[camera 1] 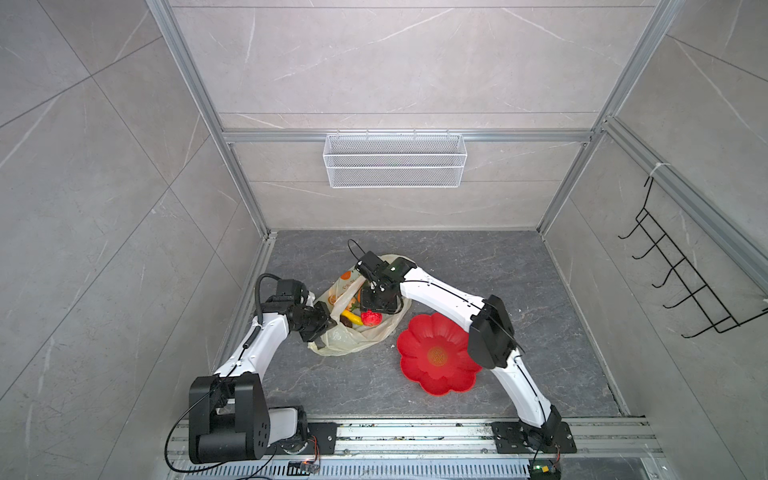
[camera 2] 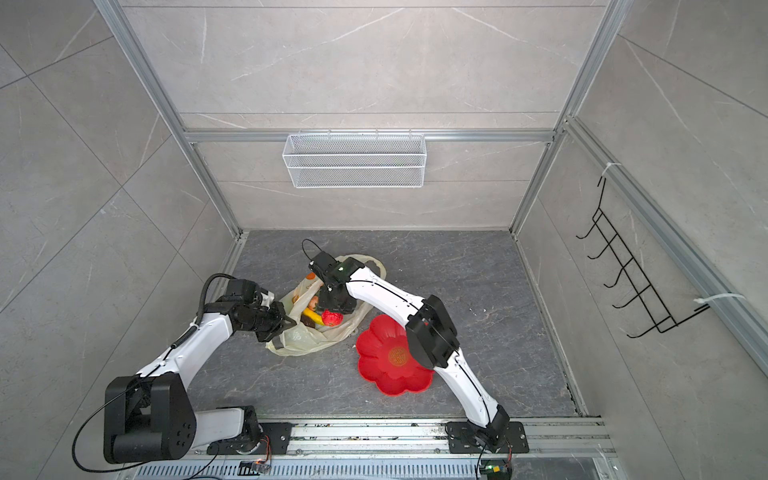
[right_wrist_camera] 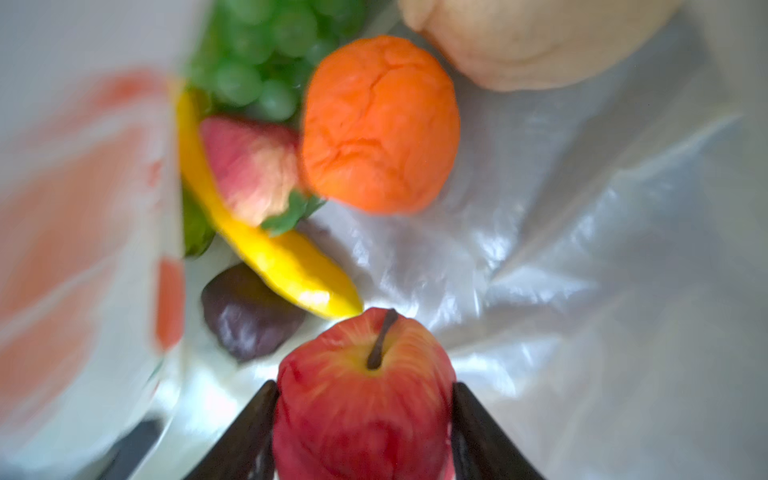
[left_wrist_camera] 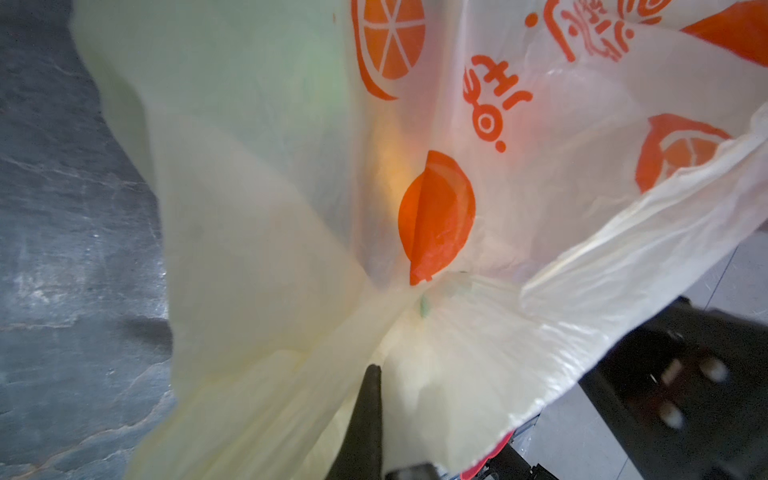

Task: Take the fake fruits out of the plastic bag
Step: 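Close the right gripper on the red apple inside the bag, then lift the red apple out of the bag with the right gripper over the plate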

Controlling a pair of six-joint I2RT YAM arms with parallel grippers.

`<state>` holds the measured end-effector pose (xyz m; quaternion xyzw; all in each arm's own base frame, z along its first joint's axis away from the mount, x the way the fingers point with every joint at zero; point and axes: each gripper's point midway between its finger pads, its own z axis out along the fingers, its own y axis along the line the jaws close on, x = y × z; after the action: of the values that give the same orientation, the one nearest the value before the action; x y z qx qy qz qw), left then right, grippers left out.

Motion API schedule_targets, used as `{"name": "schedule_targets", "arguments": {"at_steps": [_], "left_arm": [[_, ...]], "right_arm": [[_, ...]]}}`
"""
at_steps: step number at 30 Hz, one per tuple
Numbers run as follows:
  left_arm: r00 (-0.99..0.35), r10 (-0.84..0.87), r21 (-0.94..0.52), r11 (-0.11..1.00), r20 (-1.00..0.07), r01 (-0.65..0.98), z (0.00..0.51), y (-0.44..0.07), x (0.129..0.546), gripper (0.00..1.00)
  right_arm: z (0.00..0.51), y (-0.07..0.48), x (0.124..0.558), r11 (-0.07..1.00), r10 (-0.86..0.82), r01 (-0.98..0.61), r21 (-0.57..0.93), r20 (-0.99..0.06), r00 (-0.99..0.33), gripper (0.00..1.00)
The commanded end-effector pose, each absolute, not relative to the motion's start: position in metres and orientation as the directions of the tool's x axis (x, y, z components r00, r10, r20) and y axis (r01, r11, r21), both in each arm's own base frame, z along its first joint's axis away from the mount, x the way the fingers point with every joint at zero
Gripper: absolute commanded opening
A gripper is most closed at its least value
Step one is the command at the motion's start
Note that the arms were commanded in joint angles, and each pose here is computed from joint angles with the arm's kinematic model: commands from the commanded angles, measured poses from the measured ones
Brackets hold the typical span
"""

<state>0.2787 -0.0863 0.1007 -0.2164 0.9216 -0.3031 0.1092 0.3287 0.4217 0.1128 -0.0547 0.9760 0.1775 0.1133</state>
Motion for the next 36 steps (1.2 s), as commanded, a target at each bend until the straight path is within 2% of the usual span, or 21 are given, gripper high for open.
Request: {"name": "schedule_targets", "arguments": {"at_steps": [1,4,10,16,26,36], "left_arm": [[-0.89,-0.452,-0.621,0.715,-0.059,-0.321,0.103,-0.088,0.276,0.0],[-0.89,-0.452,-0.621,0.715,-0.059,-0.321,0.103,-0.088,0.276,0.0],[-0.885,-0.46,-0.625,0.71,-0.065,-0.323,0.104,-0.087,0.277,0.0],[-0.881,-0.467,-0.627,0.708,-0.072,-0.325,0.106,-0.085,0.279,0.0],[-0.876,-0.478,-0.619,0.707,-0.063,-0.341,0.103,-0.08,0.28,0.0],[-0.876,-0.479,-0.604,0.715,-0.055,-0.353,0.099,-0.077,0.279,0.0]], "right_arm": [[0.169,0.423,0.337,0.861,-0.023,-0.253,0.441,-0.464,-0.885,0.57],[0.181,0.404,0.33,0.836,0.015,-0.307,0.455,-0.578,-0.816,0.55],[0.183,0.347,0.312,0.849,0.05,-0.363,0.384,-0.743,-0.668,0.55],[0.163,0.288,0.296,0.887,0.089,-0.342,0.309,-0.843,-0.53,0.57],[0.121,0.237,0.283,0.924,0.117,-0.287,0.255,-0.899,-0.421,0.58],[0.098,0.237,0.279,0.906,0.152,-0.313,0.284,-0.91,-0.386,0.59]]}}
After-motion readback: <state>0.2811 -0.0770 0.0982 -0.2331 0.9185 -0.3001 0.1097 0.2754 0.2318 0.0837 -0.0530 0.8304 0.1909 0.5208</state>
